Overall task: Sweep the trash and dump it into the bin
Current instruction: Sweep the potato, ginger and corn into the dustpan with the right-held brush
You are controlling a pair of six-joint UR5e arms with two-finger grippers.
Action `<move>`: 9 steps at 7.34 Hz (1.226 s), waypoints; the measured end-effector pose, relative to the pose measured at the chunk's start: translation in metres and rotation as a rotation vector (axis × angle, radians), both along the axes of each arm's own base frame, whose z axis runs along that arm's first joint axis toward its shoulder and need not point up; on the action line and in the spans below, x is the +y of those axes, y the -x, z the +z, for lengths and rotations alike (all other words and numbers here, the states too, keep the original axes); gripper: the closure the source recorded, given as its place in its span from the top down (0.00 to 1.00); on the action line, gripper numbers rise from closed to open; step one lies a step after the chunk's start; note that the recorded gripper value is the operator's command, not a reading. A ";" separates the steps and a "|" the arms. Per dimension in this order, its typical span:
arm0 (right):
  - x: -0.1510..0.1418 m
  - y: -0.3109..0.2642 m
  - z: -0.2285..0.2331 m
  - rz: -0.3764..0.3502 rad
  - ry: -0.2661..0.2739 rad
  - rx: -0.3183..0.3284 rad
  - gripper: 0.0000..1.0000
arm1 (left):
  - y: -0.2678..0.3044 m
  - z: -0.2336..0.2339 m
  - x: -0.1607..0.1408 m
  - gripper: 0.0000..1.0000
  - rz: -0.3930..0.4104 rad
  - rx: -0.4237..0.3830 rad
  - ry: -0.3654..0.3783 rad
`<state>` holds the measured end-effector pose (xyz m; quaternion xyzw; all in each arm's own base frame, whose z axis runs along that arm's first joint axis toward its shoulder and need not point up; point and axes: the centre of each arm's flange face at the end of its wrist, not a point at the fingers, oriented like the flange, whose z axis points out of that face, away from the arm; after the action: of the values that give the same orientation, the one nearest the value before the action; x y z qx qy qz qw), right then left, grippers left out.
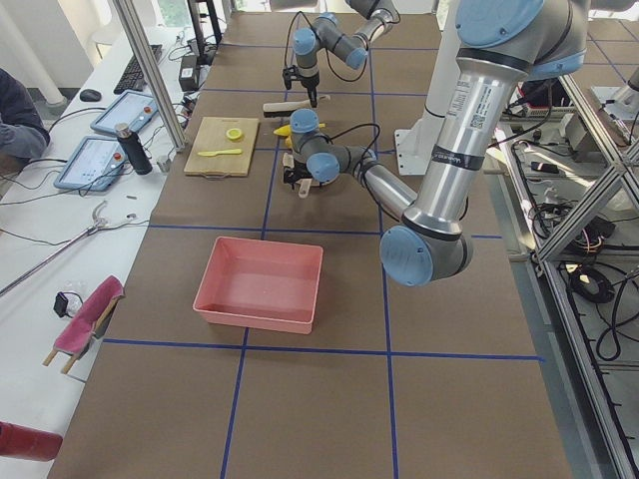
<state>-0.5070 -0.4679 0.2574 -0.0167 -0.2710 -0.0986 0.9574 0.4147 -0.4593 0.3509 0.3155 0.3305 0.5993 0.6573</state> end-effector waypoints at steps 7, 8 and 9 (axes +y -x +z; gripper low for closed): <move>0.044 0.050 -0.039 0.012 0.044 -0.191 0.00 | 0.003 -0.002 -0.002 0.94 0.000 0.006 -0.002; 0.050 0.056 -0.043 0.020 0.047 -0.219 0.00 | 0.004 -0.001 -0.003 0.94 -0.004 0.004 -0.001; 0.058 0.063 -0.046 0.021 0.049 -0.240 0.00 | 0.005 0.000 -0.003 0.94 -0.005 0.003 0.001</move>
<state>-0.5697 -0.4098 0.2112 -0.0253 -0.3861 -0.0832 0.9183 0.4100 -0.4628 0.3508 0.3171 0.3308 0.5969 0.6586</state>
